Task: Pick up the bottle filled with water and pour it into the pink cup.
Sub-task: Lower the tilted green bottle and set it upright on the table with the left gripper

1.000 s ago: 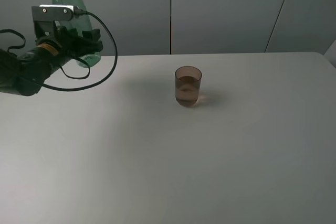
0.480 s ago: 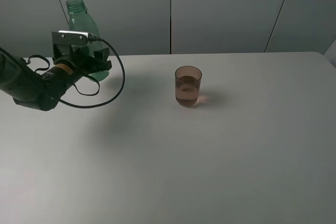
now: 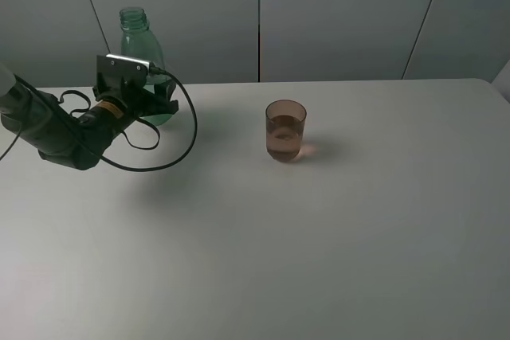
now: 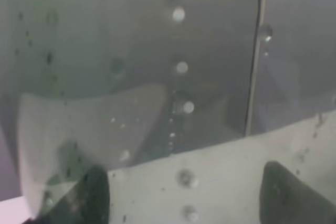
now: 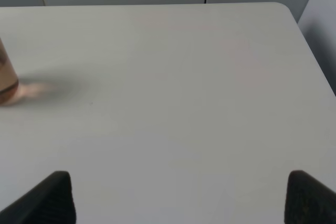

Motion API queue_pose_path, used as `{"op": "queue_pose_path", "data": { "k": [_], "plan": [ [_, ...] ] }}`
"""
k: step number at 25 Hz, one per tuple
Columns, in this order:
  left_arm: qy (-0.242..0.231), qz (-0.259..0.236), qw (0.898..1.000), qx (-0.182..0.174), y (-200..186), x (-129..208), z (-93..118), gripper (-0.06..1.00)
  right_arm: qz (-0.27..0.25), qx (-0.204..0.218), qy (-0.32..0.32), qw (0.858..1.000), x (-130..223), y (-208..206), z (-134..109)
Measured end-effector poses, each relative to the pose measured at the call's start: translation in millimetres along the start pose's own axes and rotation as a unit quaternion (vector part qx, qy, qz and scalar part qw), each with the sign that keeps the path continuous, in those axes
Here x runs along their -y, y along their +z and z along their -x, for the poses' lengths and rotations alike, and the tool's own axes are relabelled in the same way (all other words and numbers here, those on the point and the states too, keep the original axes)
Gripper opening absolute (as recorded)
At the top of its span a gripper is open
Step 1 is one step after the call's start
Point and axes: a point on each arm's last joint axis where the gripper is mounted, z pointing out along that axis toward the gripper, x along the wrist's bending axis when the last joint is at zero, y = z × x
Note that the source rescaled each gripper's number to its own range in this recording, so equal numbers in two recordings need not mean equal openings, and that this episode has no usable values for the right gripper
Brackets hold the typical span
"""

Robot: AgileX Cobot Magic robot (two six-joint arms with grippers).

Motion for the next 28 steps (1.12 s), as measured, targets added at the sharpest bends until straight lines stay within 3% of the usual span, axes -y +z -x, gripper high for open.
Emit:
{"op": "queue_pose_path", "data": {
  "k": [24,26,28],
  "plan": [
    [0.004,-0.016,1.0,0.004,-0.7,11.9,0.9,0.02,0.0,0.0,0.0,1.0,0.0,0.0,0.0],
    [0.007,-0.016,1.0,0.004,-0.7,11.9,0.9,0.09,0.0,0.0,0.0,1.0,0.0,0.0,0.0],
    [0.007,-0.018,1.0,0.004,-0.7,12.3,0.9,0.37,0.0,0.0,0.0,1.0,0.0,0.0,0.0]
  ]
}}
